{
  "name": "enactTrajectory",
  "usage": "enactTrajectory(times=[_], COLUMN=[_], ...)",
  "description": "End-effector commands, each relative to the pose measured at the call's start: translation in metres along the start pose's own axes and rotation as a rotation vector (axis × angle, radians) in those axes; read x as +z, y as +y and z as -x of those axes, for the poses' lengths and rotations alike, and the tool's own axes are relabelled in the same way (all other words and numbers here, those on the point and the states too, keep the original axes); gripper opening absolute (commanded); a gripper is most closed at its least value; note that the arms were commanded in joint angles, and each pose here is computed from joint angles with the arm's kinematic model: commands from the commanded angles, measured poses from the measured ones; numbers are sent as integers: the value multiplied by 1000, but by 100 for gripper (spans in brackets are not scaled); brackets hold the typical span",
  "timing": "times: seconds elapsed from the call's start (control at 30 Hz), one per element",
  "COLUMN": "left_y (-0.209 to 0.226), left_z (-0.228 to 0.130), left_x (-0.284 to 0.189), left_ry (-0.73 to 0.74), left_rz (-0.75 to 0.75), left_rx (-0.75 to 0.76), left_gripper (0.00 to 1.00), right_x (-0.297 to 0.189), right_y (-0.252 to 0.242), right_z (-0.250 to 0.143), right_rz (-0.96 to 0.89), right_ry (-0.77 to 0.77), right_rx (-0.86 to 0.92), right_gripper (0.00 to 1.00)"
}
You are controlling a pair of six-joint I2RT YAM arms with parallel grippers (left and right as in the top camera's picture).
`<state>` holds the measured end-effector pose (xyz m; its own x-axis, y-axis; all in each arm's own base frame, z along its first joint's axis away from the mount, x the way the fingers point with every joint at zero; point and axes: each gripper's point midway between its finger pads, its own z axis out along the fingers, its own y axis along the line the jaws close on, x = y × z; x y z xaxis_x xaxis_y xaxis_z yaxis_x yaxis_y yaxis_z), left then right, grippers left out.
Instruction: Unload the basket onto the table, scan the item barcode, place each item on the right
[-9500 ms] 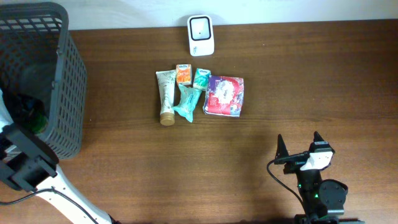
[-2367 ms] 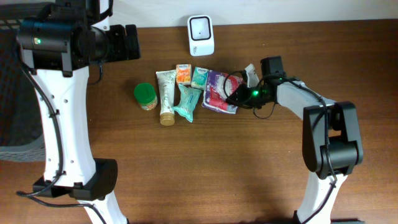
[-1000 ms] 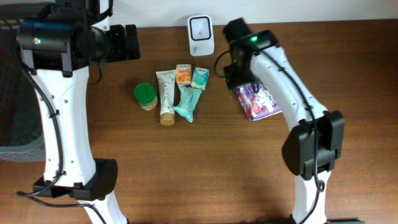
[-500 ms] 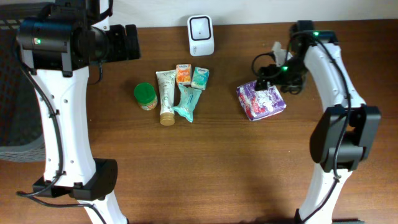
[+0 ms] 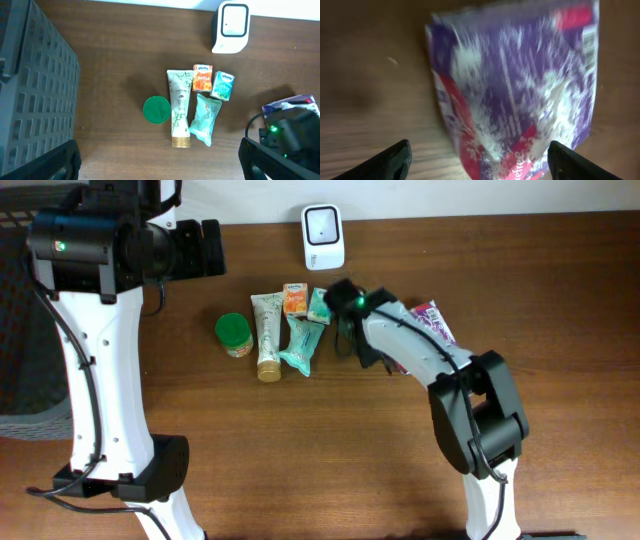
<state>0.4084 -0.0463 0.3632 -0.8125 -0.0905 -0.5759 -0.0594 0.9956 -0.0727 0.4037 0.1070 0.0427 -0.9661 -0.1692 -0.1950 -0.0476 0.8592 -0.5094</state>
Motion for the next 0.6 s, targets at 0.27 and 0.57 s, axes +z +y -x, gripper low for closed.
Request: enactTrajectory(times=[0.27, 0.57], left_y=[1, 1], left_z=[2, 2], left_x=[-8, -8], left_ry=[-21, -21], left_rz=[-1, -1], left_rx=[14, 14], left_gripper=[99, 99], right_x=[35, -69], right_y=[2, -3], right_z=[-12, 75], right_rz=[-92, 644], right_ry=[-74, -30], right_rx=[75, 142], right_gripper=[29, 4])
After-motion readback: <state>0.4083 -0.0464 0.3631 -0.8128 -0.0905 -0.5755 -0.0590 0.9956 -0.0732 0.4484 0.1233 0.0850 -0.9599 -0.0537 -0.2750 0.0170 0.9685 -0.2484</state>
